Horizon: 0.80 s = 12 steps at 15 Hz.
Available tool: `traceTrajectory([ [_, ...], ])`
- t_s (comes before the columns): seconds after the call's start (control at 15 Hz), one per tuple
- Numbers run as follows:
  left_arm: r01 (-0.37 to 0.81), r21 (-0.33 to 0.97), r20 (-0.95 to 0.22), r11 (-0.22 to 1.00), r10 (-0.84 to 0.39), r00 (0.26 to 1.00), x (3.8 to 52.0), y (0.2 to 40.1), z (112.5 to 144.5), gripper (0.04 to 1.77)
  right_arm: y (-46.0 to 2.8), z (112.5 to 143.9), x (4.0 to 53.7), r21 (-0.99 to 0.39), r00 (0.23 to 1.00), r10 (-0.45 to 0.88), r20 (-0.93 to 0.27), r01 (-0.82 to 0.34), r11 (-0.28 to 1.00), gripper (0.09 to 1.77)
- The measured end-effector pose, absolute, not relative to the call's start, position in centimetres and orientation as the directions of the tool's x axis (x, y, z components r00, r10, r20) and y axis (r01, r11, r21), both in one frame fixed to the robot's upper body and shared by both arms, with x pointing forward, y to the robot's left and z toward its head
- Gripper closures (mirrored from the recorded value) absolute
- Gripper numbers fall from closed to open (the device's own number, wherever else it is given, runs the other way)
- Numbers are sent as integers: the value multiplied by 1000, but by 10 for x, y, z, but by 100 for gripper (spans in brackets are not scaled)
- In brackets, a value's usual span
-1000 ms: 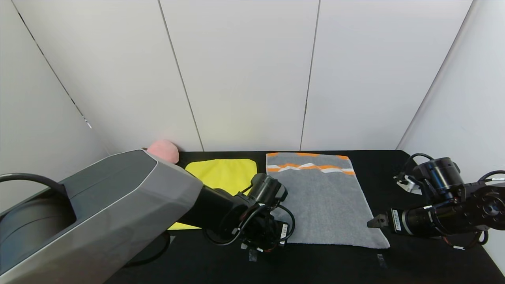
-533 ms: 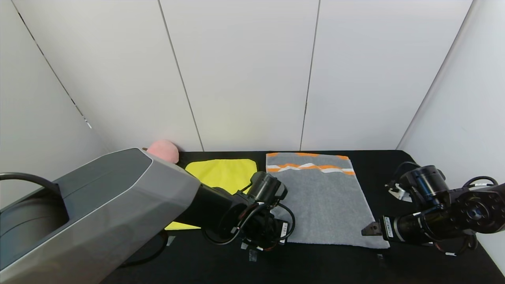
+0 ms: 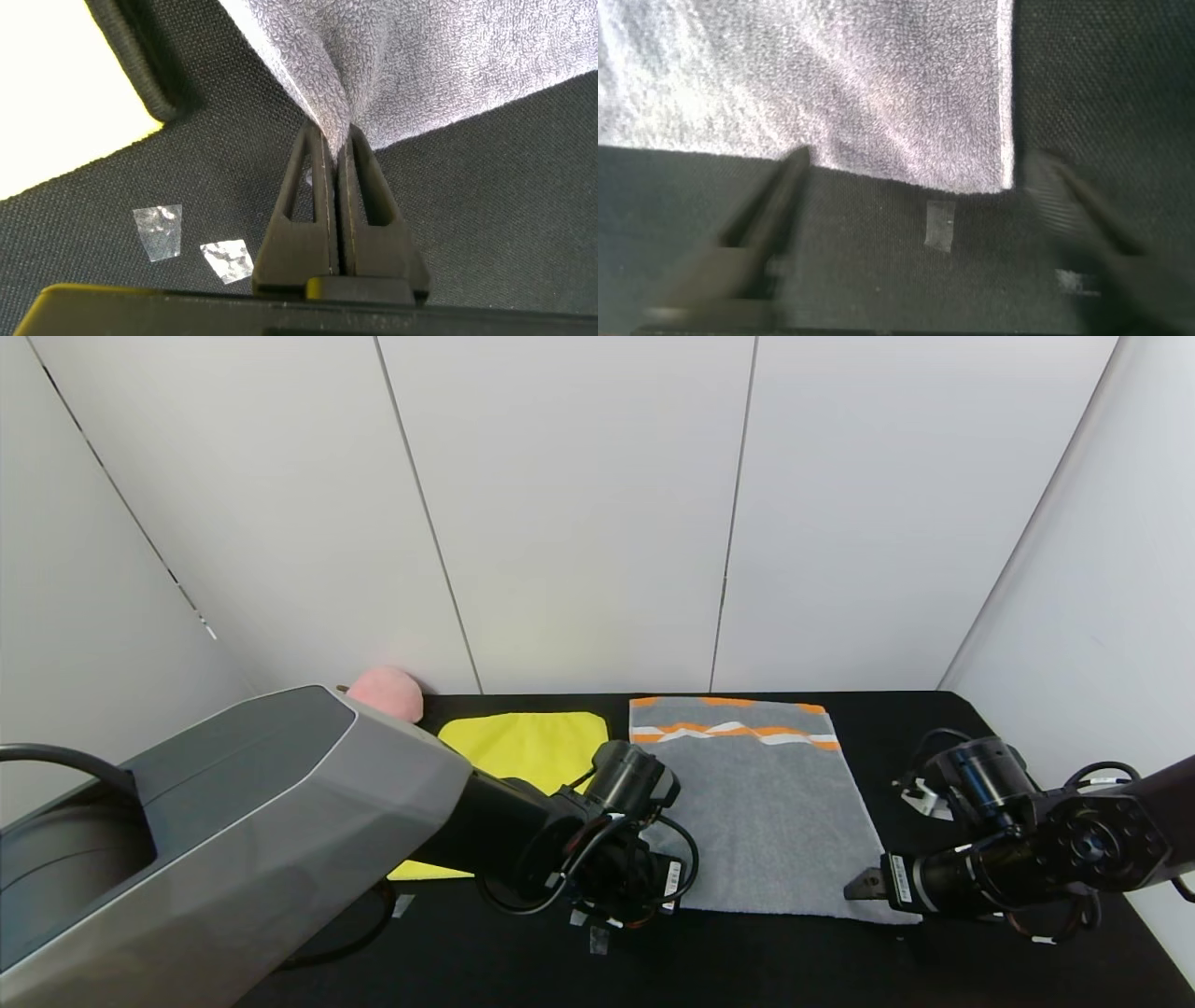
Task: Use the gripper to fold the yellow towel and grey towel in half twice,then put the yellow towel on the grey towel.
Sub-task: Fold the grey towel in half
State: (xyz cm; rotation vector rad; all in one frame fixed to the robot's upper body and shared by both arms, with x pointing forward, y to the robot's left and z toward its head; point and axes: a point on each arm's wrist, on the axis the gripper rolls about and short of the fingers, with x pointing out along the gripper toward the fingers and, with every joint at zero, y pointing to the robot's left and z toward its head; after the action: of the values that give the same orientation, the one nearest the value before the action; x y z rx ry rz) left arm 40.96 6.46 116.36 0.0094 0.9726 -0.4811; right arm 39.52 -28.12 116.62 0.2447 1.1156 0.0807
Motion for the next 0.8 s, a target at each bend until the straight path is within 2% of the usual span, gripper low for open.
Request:
traceTrajectory([
  [0.2,396,-205,-794,895,-388,467,410,65,1164,169,-281,1163,397,236,444,188,-876,56,970,82],
  [0.4,396,-205,-794,895,-388,467,410,65,1164,169,-281,1160,398,234,436,186,-881,59,970,113],
  [0.47,396,-205,-794,895,-388,467,410,65,1164,169,-280,1158,398,233,432,185,-882,59,971,161],
  [0.53,396,-204,-795,895,-388,467,410,65,1163,169,-280,1158,399,233,431,185,-883,60,971,172],
  [0.8,394,-204,-795,896,-387,467,410,65,1163,169,-280,1156,399,234,431,186,-883,61,970,172],
])
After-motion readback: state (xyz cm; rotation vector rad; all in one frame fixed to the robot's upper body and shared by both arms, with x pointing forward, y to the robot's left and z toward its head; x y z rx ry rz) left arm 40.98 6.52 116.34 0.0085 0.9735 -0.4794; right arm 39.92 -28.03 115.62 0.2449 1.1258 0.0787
